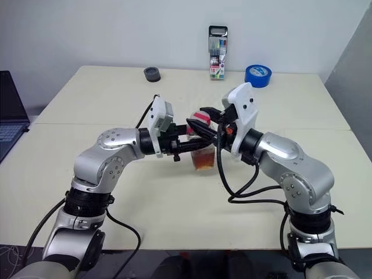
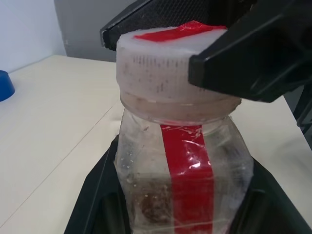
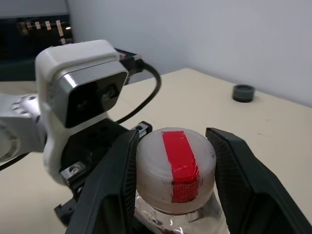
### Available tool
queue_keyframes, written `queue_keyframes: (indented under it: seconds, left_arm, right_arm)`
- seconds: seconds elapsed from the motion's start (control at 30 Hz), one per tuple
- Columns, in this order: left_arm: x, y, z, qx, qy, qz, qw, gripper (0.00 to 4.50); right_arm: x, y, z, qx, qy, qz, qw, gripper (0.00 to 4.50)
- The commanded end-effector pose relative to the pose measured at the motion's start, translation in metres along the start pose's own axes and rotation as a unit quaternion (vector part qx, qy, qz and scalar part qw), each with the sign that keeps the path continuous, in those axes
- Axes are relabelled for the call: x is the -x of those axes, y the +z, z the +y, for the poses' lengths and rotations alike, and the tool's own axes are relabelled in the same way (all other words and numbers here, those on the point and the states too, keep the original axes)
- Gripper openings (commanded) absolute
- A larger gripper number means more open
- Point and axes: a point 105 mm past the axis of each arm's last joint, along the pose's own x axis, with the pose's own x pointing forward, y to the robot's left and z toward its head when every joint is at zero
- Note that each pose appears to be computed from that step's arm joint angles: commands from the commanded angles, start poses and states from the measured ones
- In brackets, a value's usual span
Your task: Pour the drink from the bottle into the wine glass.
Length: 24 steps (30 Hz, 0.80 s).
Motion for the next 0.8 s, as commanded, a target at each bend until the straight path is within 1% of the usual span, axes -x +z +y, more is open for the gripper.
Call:
queue_keyframes:
  seconds: [0.03, 0.13, 0.2, 0.3, 0.37, 0.43, 0.47, 0.53, 0.63, 0.8]
  left_arm:
    - [-0.002, 0.028, -0.026, -0.036, -0.088, -0.034, 0.995, 1.82]
    - [0.003, 0.036, -0.037, -0.038, -0.136, -0.039, 0.989, 1.82]
    - [0.003, 0.041, -0.038, -0.037, -0.145, -0.048, 0.988, 1.82]
    - [0.0, 0.043, -0.029, -0.056, -0.128, -0.048, 0.989, 1.82]
    - [0.001, 0.044, -0.024, -0.059, -0.117, -0.047, 0.99, 1.82]
    - [0.002, 0.041, -0.022, -0.058, -0.108, -0.043, 0.992, 1.82]
    - [0.002, 0.039, -0.021, -0.056, -0.102, -0.043, 0.992, 1.82]
    - [0.001, 0.036, -0.021, -0.051, -0.096, -0.044, 0.993, 1.82]
    - [-0.001, 0.035, -0.021, -0.046, -0.087, -0.049, 0.994, 1.82]
    - [-0.003, 0.035, -0.018, -0.042, -0.081, -0.051, 0.995, 1.82]
  right_arm:
    - [0.0, 0.029, 0.02, 0.043, 0.134, -0.035, 0.989, 1.84]
    - [-0.002, 0.032, 0.024, 0.049, 0.208, -0.02, 0.977, 1.84]
    - [-0.004, 0.032, 0.021, 0.049, 0.22, -0.014, 0.974, 1.84]
    - [0.0, 0.03, 0.009, 0.055, 0.211, -0.005, 0.976, 1.84]
    - [0.008, 0.032, -0.001, 0.039, 0.194, -0.002, 0.98, 2.59]
    - [0.018, 0.031, -0.009, 0.048, 0.16, 0.003, 0.986, 3.14]
    - [0.021, 0.031, -0.011, 0.053, 0.145, 0.004, 0.988, 3.58]
    - [0.027, 0.03, -0.011, 0.055, 0.111, 0.003, 0.992, 4.26]
    - [0.031, 0.029, -0.003, 0.034, 0.062, -0.018, 0.997, 4.26]
    - [0.02, 0.038, 0.012, 0.018, -0.008, -0.064, 0.998, 4.26]
